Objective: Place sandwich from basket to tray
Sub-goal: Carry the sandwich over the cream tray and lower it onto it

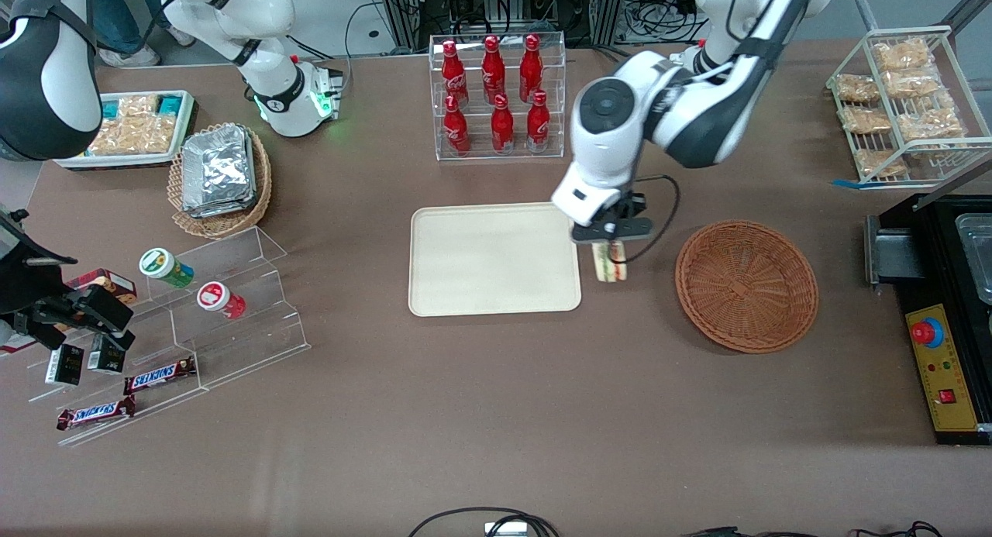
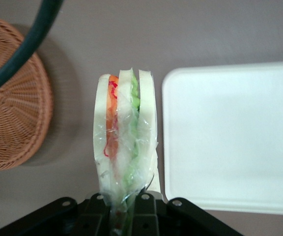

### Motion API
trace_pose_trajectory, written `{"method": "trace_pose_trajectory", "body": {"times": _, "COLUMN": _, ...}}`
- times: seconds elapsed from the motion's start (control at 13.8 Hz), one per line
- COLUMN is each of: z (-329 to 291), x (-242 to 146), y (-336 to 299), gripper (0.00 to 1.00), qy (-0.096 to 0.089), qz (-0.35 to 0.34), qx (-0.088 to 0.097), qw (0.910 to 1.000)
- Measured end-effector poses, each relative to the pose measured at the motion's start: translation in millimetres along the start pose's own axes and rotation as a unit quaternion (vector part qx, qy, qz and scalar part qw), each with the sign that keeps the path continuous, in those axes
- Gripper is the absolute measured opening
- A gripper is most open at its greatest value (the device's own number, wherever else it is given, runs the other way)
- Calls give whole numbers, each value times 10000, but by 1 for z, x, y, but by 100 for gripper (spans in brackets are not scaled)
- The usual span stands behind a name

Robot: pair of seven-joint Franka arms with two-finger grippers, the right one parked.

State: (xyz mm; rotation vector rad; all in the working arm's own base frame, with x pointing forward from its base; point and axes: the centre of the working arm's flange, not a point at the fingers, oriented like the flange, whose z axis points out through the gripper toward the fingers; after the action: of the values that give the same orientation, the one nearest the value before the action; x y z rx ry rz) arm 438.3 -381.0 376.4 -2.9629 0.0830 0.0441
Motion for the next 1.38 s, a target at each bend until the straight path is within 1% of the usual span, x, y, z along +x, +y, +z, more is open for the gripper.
{"method": "trace_pose_trajectory", "body": {"times": 0.07, "z": 9, "x": -8, "y": 15, "gripper": 15, "qy": -47, "qz": 175, "qx": 48, "qw": 9998}}
{"method": "trace_pose_trajectory", "body": {"times": 0.14, "z": 17, "x": -12, "y": 26, "gripper": 15, "qy": -113, "qz": 291, "qx": 57, "qw": 9995}}
{"method": "trace_pose_trajectory", "body": {"times": 0.43, "z": 40, "x": -10, "y": 65, "gripper": 15, "qy": -322, "qz": 557, "qx": -55, "qw": 9979}}
{"method": "trace_pose_trajectory", "body": {"times": 0.58, "z": 58, "x": -12, "y": 86, "gripper": 15, "qy": -326, "qz": 739, "qx": -59, "qw": 9967}}
{"method": "trace_pose_trajectory", "body": {"times": 0.72, "z": 81, "x": -12, "y": 100, "gripper": 16, "qy": -347, "qz": 785, "qx": -121, "qw": 9962}}
{"method": "trace_pose_trajectory", "body": {"times": 0.8, "z": 92, "x": -12, "y": 104, "gripper": 17, "qy": -342, "qz": 810, "qx": -100, "qw": 9961}}
{"method": "trace_pose_trajectory", "body": {"times": 0.87, "z": 103, "x": -13, "y": 108, "gripper": 22, "qy": -340, "qz": 817, "qx": -35, "qw": 9961}}
{"method": "trace_pose_trajectory", "body": {"times": 1.01, "z": 123, "x": -16, "y": 114, "gripper": 22, "qy": -360, "qz": 747, "qx": 72, "qw": 9965}}
{"method": "trace_pose_trajectory", "body": {"times": 1.23, "z": 136, "x": -18, "y": 120, "gripper": 22, "qy": -414, "qz": 649, "qx": 84, "qw": 9970}}
{"method": "trace_pose_trajectory", "body": {"times": 1.38, "z": 134, "x": -18, "y": 121, "gripper": 26, "qy": -398, "qz": 569, "qx": 75, "qw": 9976}}
